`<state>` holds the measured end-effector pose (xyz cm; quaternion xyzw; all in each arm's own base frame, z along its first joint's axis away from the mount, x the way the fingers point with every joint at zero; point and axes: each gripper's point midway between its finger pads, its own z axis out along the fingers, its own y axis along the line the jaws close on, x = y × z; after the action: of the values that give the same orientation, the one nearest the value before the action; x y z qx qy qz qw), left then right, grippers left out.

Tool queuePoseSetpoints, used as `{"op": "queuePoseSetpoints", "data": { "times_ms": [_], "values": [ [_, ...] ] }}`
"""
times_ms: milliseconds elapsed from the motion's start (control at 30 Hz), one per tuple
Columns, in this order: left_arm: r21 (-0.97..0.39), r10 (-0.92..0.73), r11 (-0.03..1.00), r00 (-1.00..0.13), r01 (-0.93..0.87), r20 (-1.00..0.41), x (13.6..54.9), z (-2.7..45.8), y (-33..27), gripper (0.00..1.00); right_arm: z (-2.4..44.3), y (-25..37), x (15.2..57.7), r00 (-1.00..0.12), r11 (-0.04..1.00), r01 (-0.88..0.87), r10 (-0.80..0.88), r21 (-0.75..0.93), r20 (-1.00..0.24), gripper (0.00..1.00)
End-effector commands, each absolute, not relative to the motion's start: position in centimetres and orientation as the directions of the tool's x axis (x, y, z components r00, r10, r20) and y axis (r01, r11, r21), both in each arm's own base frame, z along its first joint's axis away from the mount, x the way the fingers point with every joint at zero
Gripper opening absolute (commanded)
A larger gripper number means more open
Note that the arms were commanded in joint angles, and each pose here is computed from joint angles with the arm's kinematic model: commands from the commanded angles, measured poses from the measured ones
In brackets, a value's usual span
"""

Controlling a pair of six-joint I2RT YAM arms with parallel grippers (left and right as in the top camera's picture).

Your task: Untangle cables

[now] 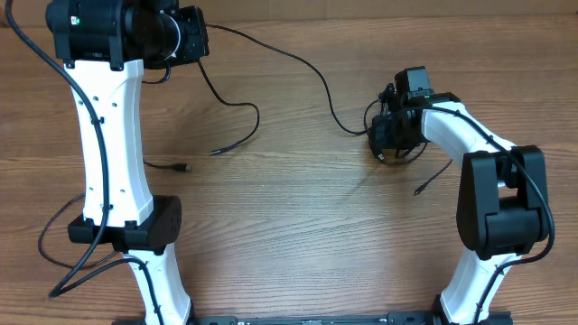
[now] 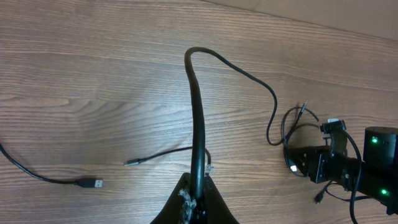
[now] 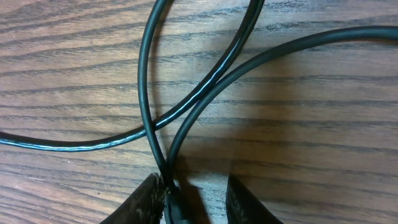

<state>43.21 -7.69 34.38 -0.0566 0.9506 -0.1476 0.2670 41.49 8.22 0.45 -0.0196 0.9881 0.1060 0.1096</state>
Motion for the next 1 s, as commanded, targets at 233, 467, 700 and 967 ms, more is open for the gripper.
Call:
{"op": "queuePoseSetpoints", "data": {
  "times_ms": [233, 467, 700, 967],
  "values": [
    [-0.311, -0.161, 0.95, -0.85, 0.004, -0.502, 42.7, 34.9, -8.1, 0.05, -1.9, 7.4, 41.4, -0.983, 0.989, 0.02, 0.046, 0.148, -0.179, 0.27],
    [-0.311, -0.161, 0.95, -0.85, 0.004, -0.501, 42.7, 34.9, -8.1, 0.05, -3.2, 7.3, 41.0, -0.982, 0.987, 0.062, 0.087, 0.147, -0.166, 0.12],
    [-0.312, -0.161, 0.95, -0.848, 0.005, -0.505, 42.8, 34.9, -8.2, 0.05, -3.2, 7.3, 41.1, -0.981, 0.986, 0.068, 0.094, 0.15, -0.17, 0.04],
    [-0.311, -0.161, 0.95, -0.85, 0.004, -0.501, 42.7, 34.9, -8.1, 0.04, 0.9, 7.2, 44.4, -0.957, 0.976, 0.061, 0.117, 0.211, -0.266, 0.04]
  ]
}}
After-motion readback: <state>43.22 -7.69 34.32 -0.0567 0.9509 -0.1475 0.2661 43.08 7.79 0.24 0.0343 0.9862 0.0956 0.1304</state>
